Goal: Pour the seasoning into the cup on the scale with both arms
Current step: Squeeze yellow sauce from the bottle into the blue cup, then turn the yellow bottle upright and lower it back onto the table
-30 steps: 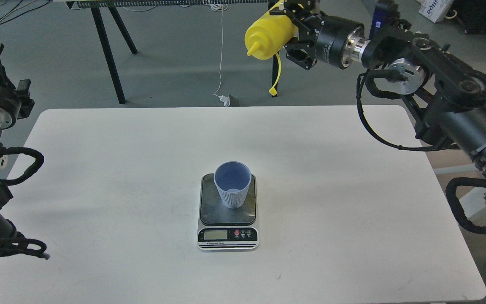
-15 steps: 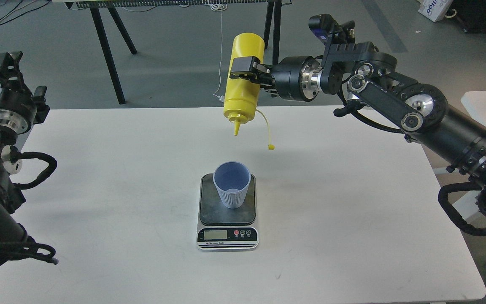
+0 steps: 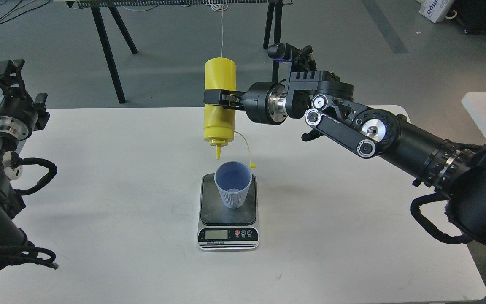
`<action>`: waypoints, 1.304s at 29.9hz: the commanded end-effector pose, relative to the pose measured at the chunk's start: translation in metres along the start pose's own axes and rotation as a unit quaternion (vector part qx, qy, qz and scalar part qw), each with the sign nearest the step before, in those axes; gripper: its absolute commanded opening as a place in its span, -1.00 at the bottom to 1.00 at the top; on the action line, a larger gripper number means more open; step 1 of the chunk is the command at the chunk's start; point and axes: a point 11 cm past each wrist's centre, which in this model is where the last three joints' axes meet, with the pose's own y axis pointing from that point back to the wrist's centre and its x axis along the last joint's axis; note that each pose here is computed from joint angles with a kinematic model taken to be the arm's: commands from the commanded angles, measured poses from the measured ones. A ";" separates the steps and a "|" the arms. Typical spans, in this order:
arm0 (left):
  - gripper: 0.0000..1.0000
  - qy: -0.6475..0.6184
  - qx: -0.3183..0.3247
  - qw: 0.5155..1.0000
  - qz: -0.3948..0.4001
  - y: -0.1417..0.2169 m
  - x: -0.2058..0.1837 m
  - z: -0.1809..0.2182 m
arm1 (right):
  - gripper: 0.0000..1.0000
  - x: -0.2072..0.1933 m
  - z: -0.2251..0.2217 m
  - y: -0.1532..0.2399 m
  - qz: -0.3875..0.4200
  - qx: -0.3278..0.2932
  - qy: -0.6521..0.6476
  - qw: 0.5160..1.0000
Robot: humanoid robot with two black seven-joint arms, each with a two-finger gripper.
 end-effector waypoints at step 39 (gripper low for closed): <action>0.99 -0.016 0.015 1.000 -0.017 0.001 -0.012 -0.011 | -0.97 0.128 0.036 0.083 0.180 0.145 -0.450 0.863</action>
